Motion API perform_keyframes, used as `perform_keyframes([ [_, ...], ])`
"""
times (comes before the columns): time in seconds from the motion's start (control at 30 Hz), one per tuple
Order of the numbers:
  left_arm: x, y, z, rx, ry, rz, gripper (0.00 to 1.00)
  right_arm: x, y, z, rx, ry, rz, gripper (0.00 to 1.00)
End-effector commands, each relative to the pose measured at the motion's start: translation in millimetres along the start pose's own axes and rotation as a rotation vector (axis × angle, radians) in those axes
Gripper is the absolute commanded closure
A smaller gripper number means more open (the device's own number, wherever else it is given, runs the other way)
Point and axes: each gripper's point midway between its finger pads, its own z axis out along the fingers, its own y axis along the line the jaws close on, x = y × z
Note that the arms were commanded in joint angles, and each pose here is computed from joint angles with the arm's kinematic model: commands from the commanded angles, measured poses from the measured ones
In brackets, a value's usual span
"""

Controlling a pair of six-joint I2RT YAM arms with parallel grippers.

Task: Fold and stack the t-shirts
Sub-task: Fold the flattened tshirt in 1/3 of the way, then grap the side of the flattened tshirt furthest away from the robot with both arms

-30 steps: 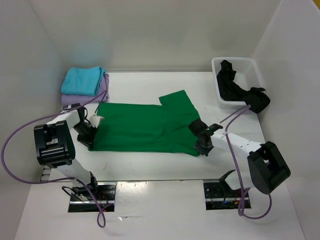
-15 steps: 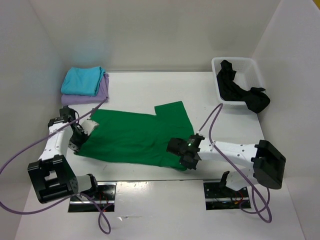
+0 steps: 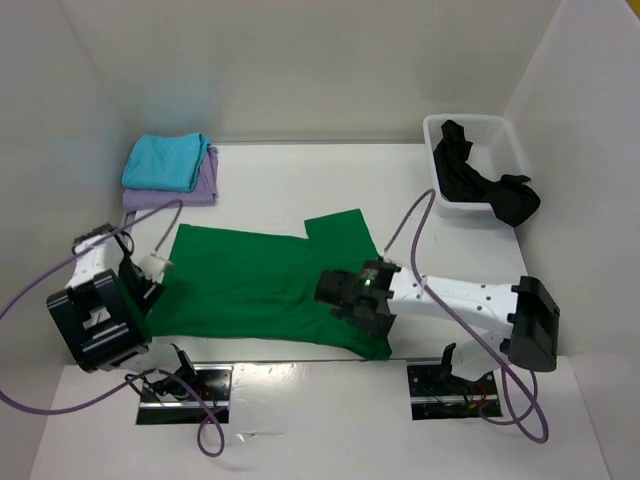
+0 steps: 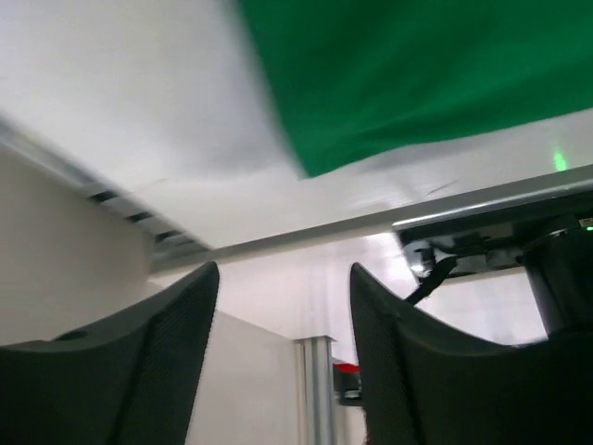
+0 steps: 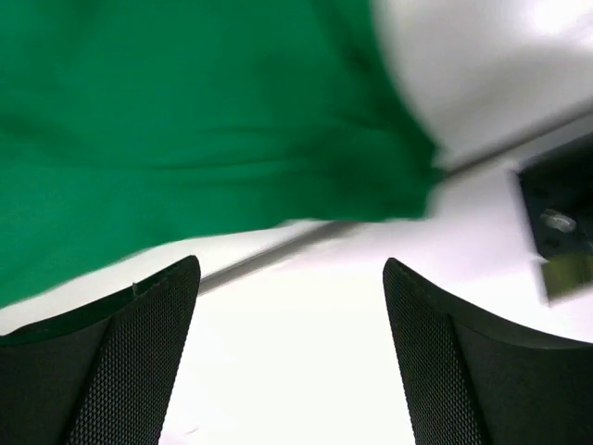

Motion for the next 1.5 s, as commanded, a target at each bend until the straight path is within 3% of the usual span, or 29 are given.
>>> perform_keyframes([
  [0.0, -23.8, 41.6, -33.0, -0.016, -0.106, -0.057, 0.33, -64.5, 39.2, -45.0, -0.150, -0.159, -0.025, 0.15],
  [0.03, -41.9, 69.7, -59.7, -0.081, -0.192, -0.097, 0.31, -79.1, 58.1, -44.2, -0.174, -0.183, -0.047, 0.13],
  [0.07, -62.3, 73.9, -60.9, -0.031, -0.256, -0.140, 0.31, -113.3, 75.7, -51.2, -0.206, -0.208, -0.009, 0.11],
  [0.1, -80.8, 81.4, -69.1, -0.032, -0.312, -0.149, 0.30, -132.8, 81.9, -49.6, -0.210, -0.238, -0.104, 0.11],
  [0.17, -118.3, 98.5, -81.2, -0.018, -0.414, -0.174, 0.30, -177.0, 116.2, -45.1, -0.289, -0.288, -0.096, 0.10],
  [0.3, -197.3, 107.1, -87.0, 0.062, -0.620, -0.242, 0.28, -273.2, 132.7, -7.1, -0.372, -0.327, -0.081, 0.10],
  [0.4, -238.4, 114.1, -80.3, 0.053, -0.685, -0.271, 0.24, -306.1, 146.4, 42.2, -0.316, -0.305, -0.109, 0.10],
  [0.43, -249.1, 115.9, -82.1, 0.055, -0.713, -0.273, 0.24, -322.3, 163.8, 37.7, -0.335, -0.338, -0.147, 0.10],
  [0.47, -257.4, 116.7, -75.5, 0.060, -0.716, -0.277, 0.22, -315.5, 163.5, 82.0, -0.248, -0.264, -0.187, 0.10],
  [0.53, -277.8, 126.6, -75.1, 0.045, -0.760, -0.301, 0.21, -337.5, 182.6, 89.8, -0.223, -0.302, -0.219, 0.10],
  [0.57, -287.0, 128.7, -76.1, 0.037, -0.778, -0.299, 0.19, -329.3, 182.9, 124.2, -0.163, -0.254, -0.250, 0.10],
  [0.63, -299.0, 128.6, -67.9, 0.059, -0.777, -0.305, 0.18, -341.8, 200.5, 128.8, -0.178, -0.276, -0.261, 0.10],
  [0.67, -304.4, 130.7, -71.3, 0.069, -0.792, -0.310, 0.18, -338.1, 197.0, 152.7, -0.142, -0.241, -0.268, 0.10],
  [0.77, -315.4, 124.5, -56.3, 0.096, -0.766, -0.306, 0.17, -334.1, 203.7, 166.1, -0.133, -0.200, -0.281, 0.11],
  [1.1, -322.2, 93.5, -12.0, 0.143, -0.652, -0.282, 0.12, -300.9, 181.4, 177.6, -0.134, -0.121, -0.295, 0.17],
  [1.27, -314.1, 90.9, -2.0, 0.118, -0.601, -0.290, 0.17, -283.1, 176.5, 174.2, -0.161, -0.089, -0.299, 0.21],
  [1.37, -308.0, 87.2, 6.4, 0.120, -0.574, -0.295, 0.19, -276.4, 180.8, 174.5, -0.173, -0.081, -0.300, 0.29],
  [1.47, -303.8, 80.3, 11.5, 0.149, -0.549, -0.285, 0.31, -272.8, 180.7, 178.8, -0.173, -0.067, -0.303, 0.47],
])
